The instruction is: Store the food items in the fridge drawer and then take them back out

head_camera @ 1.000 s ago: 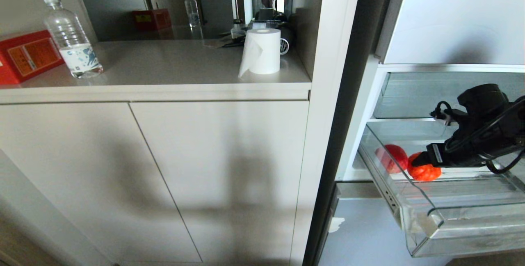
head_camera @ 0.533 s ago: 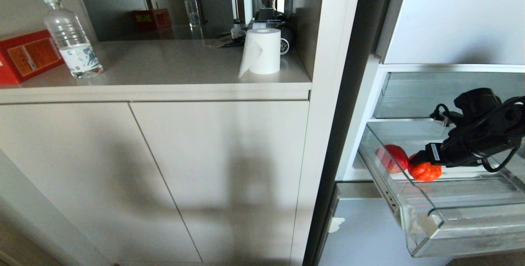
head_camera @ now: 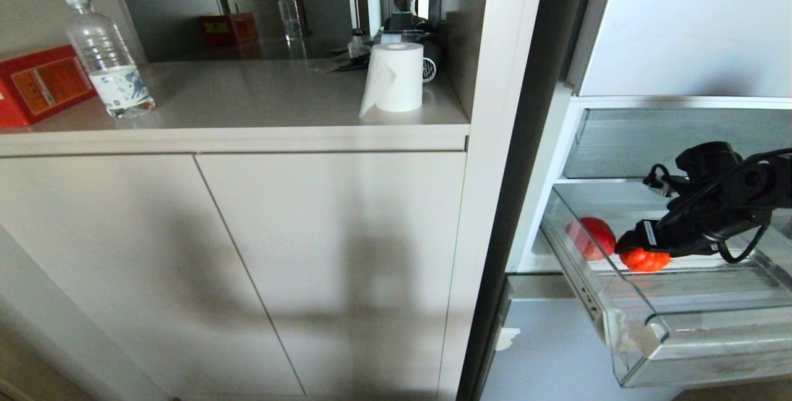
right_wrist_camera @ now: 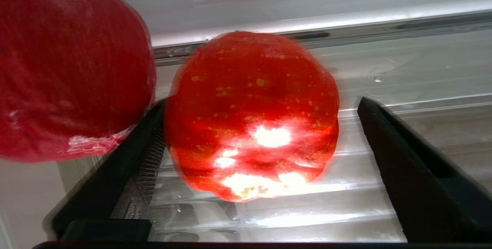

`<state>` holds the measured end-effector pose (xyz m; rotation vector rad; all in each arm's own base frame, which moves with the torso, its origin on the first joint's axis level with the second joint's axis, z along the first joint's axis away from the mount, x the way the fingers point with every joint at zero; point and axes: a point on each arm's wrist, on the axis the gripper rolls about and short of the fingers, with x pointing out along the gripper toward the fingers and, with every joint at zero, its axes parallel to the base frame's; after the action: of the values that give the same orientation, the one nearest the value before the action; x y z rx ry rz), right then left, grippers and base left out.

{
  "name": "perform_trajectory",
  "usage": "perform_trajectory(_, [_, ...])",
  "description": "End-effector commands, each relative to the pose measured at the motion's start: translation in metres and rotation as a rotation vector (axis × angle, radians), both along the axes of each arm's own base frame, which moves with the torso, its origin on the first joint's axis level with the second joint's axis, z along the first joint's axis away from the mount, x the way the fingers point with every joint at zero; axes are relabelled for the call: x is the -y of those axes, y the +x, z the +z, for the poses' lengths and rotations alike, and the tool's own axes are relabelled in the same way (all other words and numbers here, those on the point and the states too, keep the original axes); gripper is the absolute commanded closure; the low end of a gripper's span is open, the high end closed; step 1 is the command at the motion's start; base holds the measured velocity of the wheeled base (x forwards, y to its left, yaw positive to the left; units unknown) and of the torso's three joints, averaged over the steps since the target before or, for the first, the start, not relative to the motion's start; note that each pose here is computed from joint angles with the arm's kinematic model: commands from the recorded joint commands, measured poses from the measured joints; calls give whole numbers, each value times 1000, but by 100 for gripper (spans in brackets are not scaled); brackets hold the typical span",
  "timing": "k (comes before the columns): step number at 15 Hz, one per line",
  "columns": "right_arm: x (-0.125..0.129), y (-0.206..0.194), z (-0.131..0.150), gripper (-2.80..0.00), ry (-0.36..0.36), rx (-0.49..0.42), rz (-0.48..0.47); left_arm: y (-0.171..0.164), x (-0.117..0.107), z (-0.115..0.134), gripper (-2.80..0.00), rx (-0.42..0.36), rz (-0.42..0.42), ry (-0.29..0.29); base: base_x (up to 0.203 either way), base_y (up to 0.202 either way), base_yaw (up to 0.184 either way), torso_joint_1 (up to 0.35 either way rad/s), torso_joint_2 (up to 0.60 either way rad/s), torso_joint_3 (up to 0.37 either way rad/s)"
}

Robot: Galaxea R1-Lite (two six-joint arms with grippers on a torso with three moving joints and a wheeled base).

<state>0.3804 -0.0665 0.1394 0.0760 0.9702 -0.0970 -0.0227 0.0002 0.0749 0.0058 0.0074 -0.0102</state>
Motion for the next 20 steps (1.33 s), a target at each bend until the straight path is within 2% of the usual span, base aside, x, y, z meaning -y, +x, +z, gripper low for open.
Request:
perform_trajectory(1, [0,1,-3,0,1,-9,1,0,0,0,0,-2,-1,0,0,0,0,0,0,0])
perform_trajectory(5, [-3,-3,3,0,12,2,-10,0,0,0,0,-2,1,0,0,0,0,0,0,0])
perform_trajectory(9, [-8,-31,29,0,6,46,-12,0,0,0,0,-2,0,0,0,0,0,0,0,0])
perform_trajectory(12, [-15,-72,63,0,5,127,-30,0,0,0,0,-2,0,0,0,0,0,0,0,0])
perform_trajectory(16, [-26,-145,103,0,-19,259,-59,0,0,0,0,-2,0,0,0,0,0,0,0,0])
perform_trajectory(18, [-32,-185,114,0,-69,323,-95,0,0,0,0,-2,1,0,0,0,0,0,0,0])
perform_trajectory(20, [-36,-225,124,0,-148,398,-146,0,0,0,0,-2,1,0,0,0,0,0,0,0])
